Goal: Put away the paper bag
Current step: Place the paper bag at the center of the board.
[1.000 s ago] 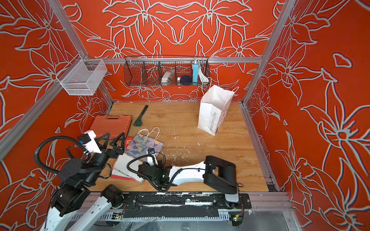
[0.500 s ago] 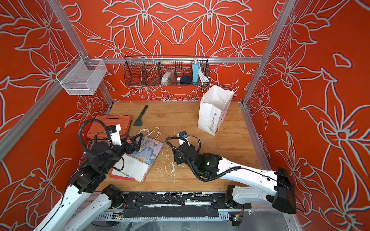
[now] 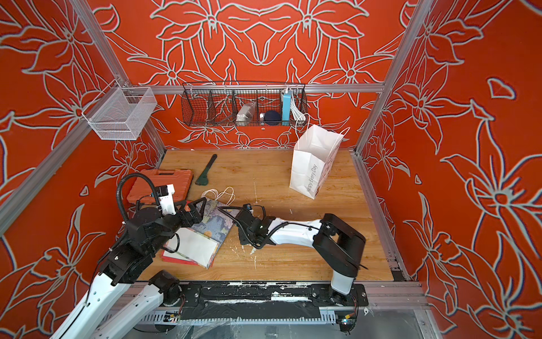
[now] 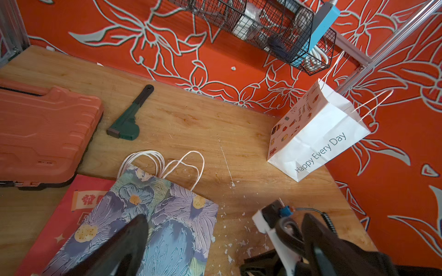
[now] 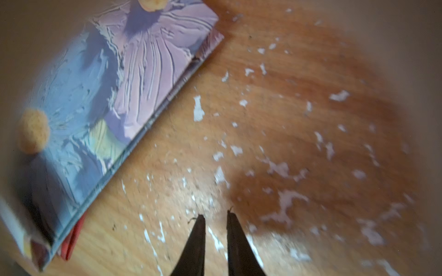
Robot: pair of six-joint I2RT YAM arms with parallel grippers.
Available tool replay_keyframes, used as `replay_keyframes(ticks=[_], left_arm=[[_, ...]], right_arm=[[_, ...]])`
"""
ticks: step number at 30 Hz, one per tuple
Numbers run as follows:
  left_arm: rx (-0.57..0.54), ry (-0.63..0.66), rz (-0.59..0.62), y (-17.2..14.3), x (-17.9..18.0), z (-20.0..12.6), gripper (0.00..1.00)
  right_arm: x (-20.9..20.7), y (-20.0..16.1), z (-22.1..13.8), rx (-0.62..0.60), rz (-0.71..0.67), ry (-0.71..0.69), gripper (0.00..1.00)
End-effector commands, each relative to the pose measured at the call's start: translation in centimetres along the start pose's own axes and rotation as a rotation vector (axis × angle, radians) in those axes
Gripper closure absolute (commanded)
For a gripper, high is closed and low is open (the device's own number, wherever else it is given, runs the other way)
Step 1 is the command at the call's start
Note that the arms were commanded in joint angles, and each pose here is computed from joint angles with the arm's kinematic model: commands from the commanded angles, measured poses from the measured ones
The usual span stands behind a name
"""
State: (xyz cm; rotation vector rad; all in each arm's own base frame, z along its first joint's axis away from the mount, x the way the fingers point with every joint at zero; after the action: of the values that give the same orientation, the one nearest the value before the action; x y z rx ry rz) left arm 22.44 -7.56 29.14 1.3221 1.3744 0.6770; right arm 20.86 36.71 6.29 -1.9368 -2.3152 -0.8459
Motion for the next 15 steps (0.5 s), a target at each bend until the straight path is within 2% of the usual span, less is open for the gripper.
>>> replay_keyframes(ticks=[1,9,15], left_arm=[[-0.008,0.029,0.004,0.5,0.5,-0.9,0.01],[-0.009,0.045,0.039,1.0,0.6,-1.6,0.01],[0.002,0.046,0.033,0.6,0.7,-1.0,0.01]], right_arm=[[2.4,1.9,1.2,-0.005,-0.006,0.049,0.81],[4.5,4.2,5.0,0.022,-0.139,0.001,0.8],[5.0,6.0,5.6,-0.004,-0.235,-0.008,0.63]])
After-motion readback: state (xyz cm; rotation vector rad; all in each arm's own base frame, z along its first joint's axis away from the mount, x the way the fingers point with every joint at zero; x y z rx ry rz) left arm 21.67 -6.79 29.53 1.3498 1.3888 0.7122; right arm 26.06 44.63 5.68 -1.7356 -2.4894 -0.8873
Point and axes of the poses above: each gripper's point midway between its finger pads, its own z axis out along the fingers, its own x axis along the line the jaws close on, y = z × x, the point moved 2 cm from there along -z, back along the fingers, and after that the axes turned 9 degrees about z, right-handed, at the moved point
